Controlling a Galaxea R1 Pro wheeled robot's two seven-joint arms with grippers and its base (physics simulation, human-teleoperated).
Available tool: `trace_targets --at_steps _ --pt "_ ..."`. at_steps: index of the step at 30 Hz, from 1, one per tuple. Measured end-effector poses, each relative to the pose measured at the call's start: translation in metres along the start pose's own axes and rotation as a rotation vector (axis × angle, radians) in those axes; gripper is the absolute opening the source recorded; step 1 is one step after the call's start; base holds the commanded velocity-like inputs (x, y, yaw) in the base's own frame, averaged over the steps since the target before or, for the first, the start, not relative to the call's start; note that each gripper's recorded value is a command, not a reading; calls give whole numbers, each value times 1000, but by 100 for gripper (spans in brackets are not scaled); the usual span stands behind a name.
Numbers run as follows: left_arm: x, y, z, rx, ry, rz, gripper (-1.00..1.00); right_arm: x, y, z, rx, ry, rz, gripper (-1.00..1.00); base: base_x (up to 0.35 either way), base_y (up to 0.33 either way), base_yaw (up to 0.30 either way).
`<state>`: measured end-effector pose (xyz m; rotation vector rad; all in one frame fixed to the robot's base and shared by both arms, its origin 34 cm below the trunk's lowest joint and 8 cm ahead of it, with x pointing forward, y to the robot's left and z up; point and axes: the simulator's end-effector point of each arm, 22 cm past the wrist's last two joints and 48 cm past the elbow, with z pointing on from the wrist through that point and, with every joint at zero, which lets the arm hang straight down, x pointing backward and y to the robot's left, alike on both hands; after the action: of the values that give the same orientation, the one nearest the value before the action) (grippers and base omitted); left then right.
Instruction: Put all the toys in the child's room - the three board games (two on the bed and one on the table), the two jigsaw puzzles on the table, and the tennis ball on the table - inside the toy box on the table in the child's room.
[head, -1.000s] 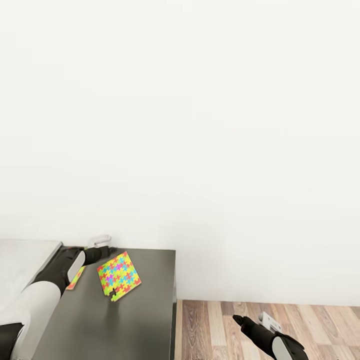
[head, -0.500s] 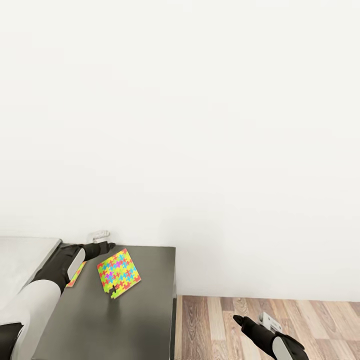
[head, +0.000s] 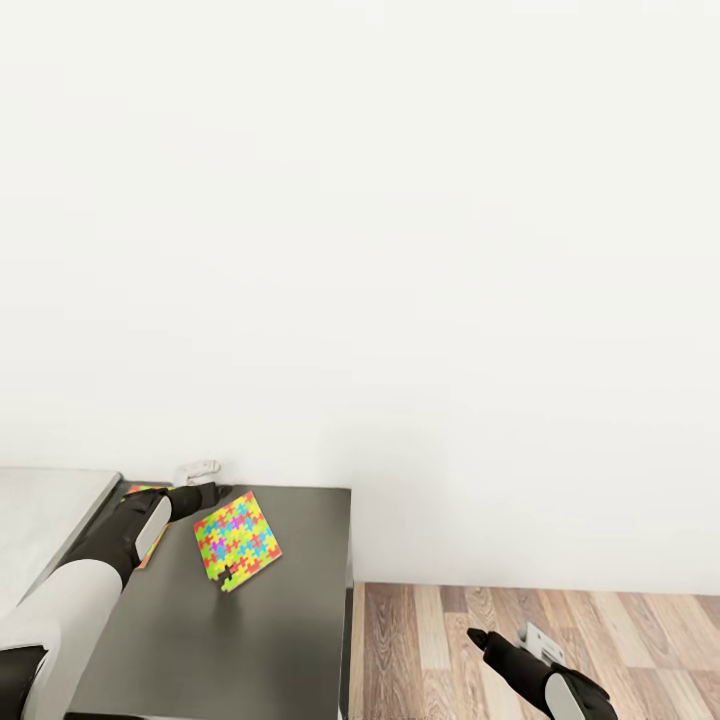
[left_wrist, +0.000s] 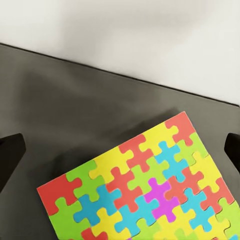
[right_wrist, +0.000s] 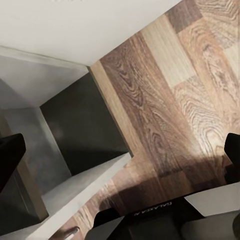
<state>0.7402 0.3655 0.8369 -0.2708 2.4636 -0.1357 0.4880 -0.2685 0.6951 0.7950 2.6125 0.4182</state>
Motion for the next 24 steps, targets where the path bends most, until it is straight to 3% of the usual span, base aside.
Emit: trace_targets --at_steps 24 --pt "19 5 15 -4 36 2 100 20 -17 9 34 38 11 100 0 0 0"
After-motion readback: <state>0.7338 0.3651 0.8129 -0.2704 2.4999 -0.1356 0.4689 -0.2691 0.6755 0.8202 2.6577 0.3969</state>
